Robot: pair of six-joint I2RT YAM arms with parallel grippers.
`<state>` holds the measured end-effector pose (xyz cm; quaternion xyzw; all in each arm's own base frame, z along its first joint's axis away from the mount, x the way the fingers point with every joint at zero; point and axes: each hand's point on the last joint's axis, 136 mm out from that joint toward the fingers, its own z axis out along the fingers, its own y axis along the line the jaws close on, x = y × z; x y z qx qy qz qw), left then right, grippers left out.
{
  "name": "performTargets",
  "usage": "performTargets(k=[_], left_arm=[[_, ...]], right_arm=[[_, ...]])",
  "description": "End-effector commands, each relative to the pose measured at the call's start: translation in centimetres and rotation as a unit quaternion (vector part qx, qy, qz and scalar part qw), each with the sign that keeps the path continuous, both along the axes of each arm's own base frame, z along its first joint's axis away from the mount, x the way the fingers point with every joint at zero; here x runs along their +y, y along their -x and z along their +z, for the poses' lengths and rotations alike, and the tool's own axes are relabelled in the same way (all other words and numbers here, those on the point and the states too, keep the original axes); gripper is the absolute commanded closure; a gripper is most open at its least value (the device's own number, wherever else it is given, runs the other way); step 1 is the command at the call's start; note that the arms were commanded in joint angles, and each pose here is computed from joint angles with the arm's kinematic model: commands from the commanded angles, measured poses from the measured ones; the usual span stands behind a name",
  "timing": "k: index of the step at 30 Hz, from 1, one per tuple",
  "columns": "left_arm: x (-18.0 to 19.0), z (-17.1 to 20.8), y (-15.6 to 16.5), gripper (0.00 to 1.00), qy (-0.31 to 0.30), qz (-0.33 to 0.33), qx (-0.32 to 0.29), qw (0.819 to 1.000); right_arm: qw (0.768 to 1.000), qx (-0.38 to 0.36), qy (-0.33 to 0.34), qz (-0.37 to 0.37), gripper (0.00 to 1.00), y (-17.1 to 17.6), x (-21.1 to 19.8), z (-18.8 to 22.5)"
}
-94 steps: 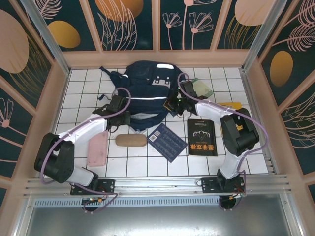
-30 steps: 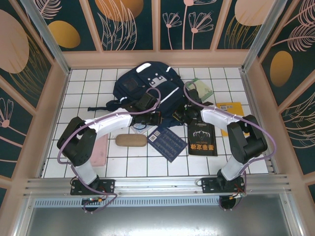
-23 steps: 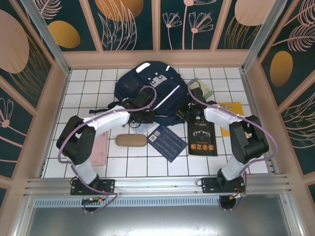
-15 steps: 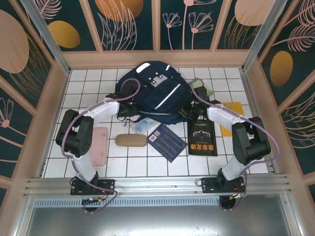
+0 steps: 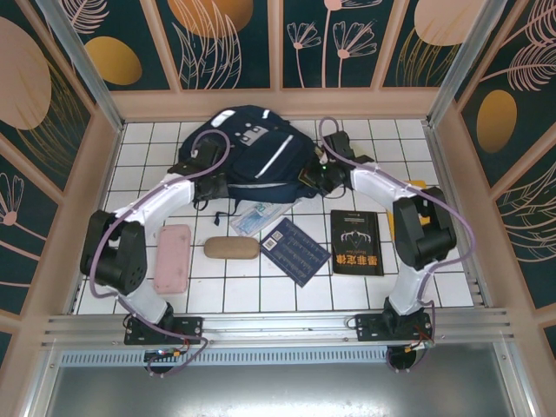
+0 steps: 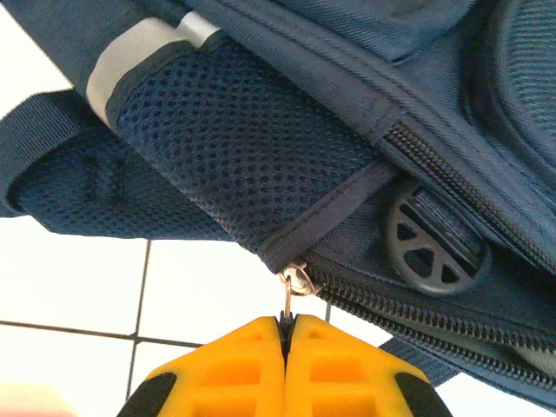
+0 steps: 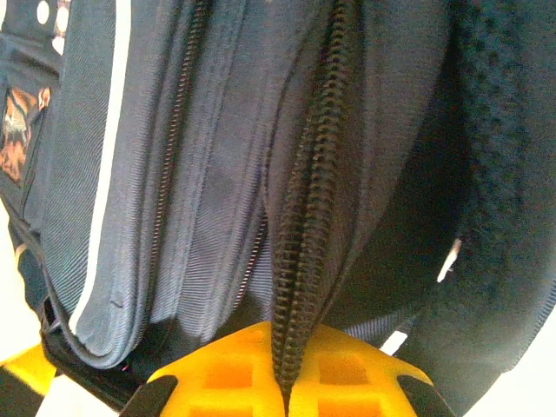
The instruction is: Pack books, pencil case, and school supplies into a backpack
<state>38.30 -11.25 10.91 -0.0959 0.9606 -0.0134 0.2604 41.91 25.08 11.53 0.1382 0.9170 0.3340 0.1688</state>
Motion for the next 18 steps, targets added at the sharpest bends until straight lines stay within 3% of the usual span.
performTargets(k=[1,10,12,14,18], left_arm=[[4.1,0.0,2.7,1.0,-0.054,0.059,0.021,0.997],[2.0,-1.5,3.1,0.97,0.001,0.03,0.036,0.999],[1.3,-1.1,2.6,0.91,0.014,0.021,0.029,0.999],[0.6,-0.6,2.0,0.71,0.026,0.008,0.022,0.999],[-0.9,0.2,1.2,0.61,0.056,-0.013,0.013,0.998]], right_arm=[[0.998,-0.063,0.008,0.023,1.0,-3.5,1.3,1.9],[0.996,-0.066,0.006,0.067,1.0,-6.1,3.8,-0.5],[0.995,-0.072,0.01,0.073,0.9,-6.2,3.8,-0.5],[0.994,-0.08,0.014,0.076,0.75,-6.3,3.4,-0.3],[0.993,-0.094,0.027,0.069,0.47,-6.2,2.2,0.9]])
